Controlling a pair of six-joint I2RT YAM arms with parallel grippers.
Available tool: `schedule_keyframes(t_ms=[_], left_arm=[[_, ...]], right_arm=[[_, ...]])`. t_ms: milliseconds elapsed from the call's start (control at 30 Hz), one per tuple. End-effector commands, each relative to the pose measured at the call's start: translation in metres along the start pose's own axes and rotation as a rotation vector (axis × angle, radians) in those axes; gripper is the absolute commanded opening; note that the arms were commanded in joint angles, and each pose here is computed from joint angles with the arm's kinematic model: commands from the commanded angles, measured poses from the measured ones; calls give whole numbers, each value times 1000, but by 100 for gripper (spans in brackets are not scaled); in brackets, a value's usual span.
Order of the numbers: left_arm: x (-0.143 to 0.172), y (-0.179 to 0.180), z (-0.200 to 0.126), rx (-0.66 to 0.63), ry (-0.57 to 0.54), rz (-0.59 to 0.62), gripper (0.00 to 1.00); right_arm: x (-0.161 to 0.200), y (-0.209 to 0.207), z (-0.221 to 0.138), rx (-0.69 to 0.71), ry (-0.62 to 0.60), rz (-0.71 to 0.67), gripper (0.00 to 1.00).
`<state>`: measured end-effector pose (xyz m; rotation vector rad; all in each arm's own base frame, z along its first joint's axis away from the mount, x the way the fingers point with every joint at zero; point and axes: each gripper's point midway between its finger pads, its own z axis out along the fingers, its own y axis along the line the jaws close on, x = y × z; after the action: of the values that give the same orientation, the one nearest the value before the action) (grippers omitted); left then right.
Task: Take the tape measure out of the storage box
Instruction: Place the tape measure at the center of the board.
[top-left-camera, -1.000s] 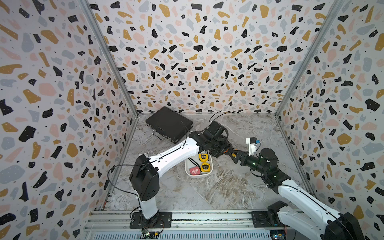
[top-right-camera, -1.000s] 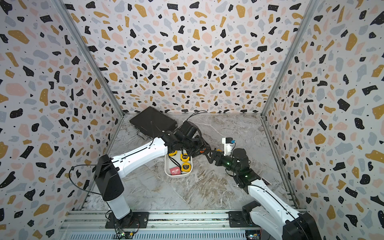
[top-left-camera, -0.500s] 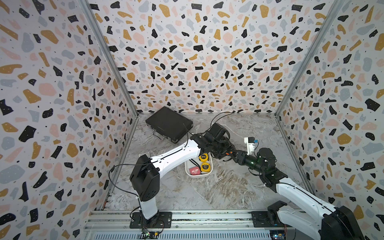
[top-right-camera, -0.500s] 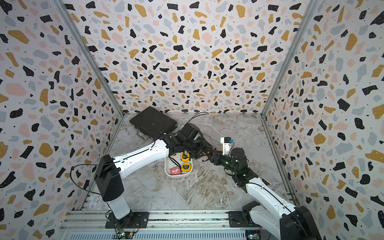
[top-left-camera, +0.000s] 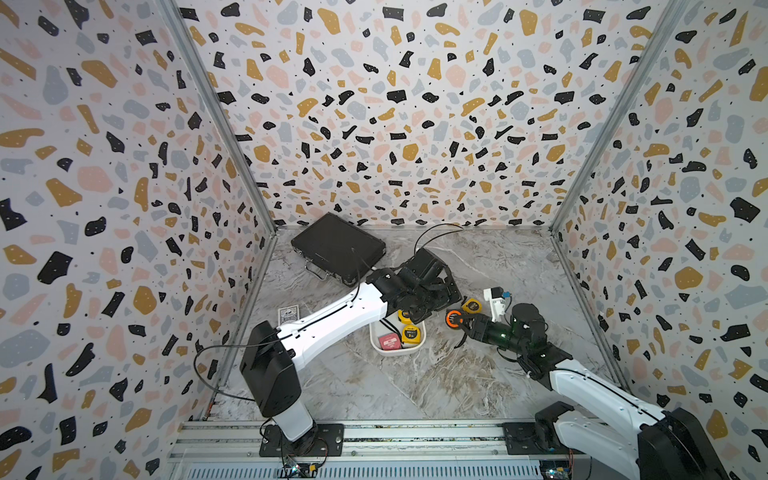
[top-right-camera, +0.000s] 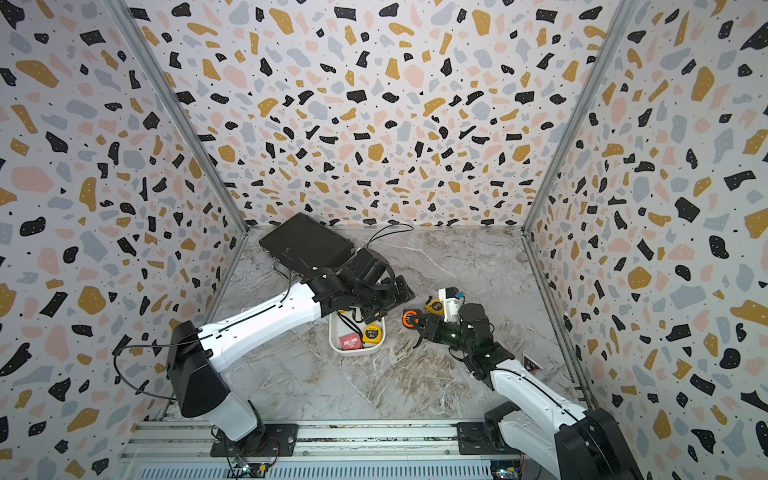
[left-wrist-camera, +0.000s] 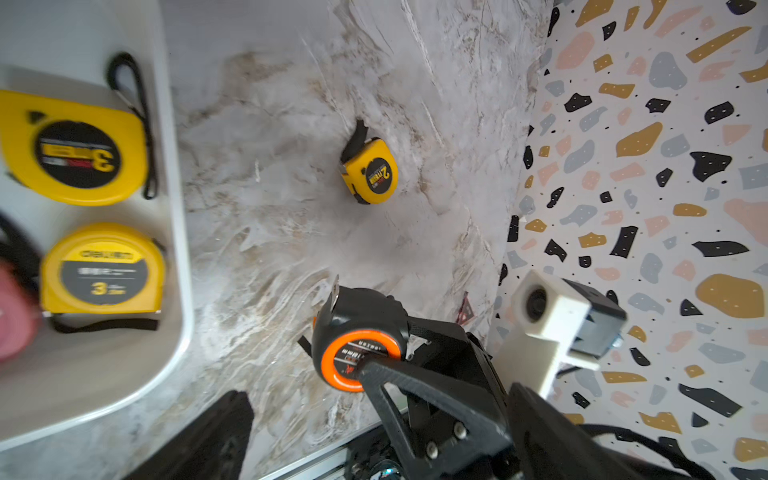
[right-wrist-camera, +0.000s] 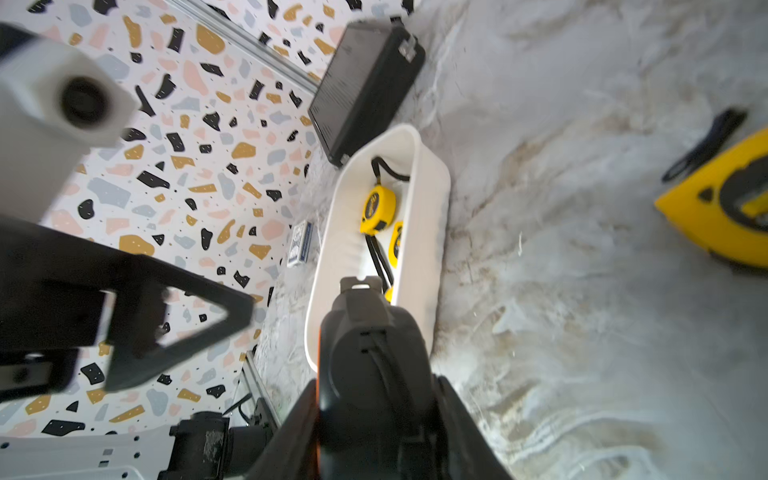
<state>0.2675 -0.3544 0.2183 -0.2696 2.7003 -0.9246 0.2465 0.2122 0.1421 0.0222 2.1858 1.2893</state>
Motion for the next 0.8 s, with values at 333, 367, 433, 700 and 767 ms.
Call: schedule_keyframes(t_ms=[333, 367, 433, 700, 767], left_arm=[[-3, 108, -33, -373, -103, 224, 100], [-3, 111, -33, -383, -104, 229, 100], [-3, 117, -32, -403, -102, 241, 100], [-4, 128, -24, -446, -84, 253, 100], [-4, 128, -22, -447, -81, 253, 100]], right_arm=[[73, -42, -1, 82, 266, 187, 28], [77, -45, -1, 92, 279, 194, 28], [84, -52, -3, 118, 303, 205, 28], [98, -66, -8, 196, 370, 204, 35], [100, -68, -9, 209, 380, 204, 40]])
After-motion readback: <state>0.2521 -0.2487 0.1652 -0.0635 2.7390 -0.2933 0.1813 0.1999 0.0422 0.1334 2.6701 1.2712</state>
